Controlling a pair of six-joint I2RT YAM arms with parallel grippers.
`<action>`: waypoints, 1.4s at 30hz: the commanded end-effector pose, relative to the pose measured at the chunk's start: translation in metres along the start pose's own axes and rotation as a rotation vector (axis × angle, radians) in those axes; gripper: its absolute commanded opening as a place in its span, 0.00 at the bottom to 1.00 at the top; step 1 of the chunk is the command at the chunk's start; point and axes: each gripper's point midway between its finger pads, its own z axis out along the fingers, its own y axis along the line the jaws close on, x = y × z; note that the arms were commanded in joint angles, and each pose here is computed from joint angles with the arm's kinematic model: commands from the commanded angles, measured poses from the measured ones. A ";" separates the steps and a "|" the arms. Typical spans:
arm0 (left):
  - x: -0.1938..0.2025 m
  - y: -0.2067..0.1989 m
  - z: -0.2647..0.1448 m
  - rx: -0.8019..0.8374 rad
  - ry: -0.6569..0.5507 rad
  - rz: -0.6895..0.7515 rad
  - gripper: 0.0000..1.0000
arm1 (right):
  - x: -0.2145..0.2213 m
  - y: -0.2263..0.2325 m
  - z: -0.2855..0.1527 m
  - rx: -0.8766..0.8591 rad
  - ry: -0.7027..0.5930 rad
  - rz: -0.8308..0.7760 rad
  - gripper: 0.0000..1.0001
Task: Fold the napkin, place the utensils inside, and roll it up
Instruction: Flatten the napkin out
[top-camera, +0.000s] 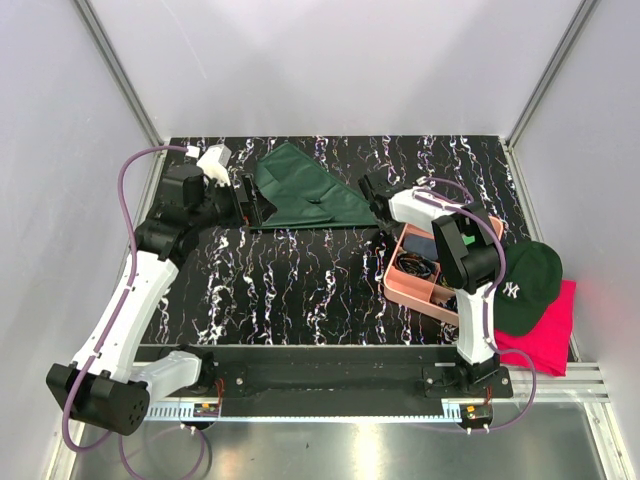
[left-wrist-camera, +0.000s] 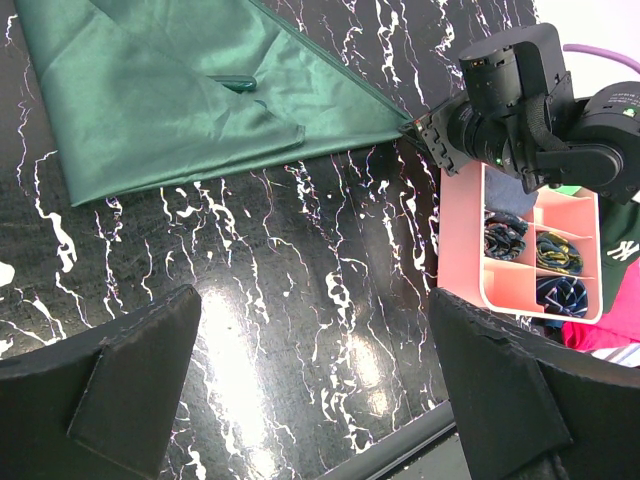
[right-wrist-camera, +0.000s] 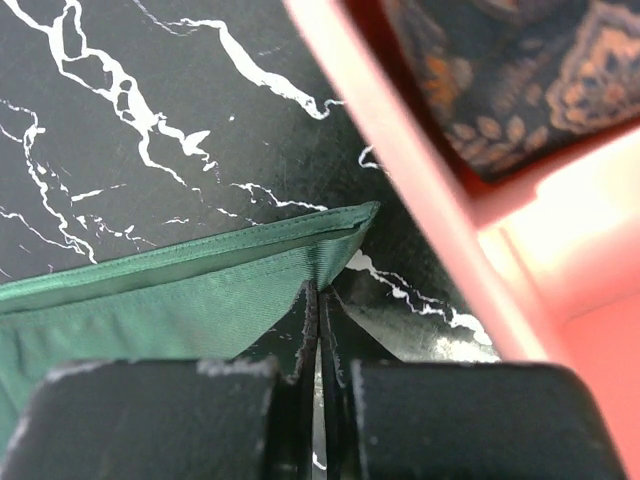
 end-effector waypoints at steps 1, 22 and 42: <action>-0.013 -0.006 -0.004 0.033 -0.057 0.012 0.99 | -0.011 0.019 -0.012 -0.073 -0.090 -0.114 0.00; -0.009 0.010 0.007 0.009 -0.030 -0.042 0.99 | 0.094 0.212 -0.169 -0.939 0.033 -0.395 0.00; -0.008 0.019 0.014 0.036 -0.018 -0.103 0.99 | 0.191 0.228 -0.207 -1.182 0.243 -0.540 0.00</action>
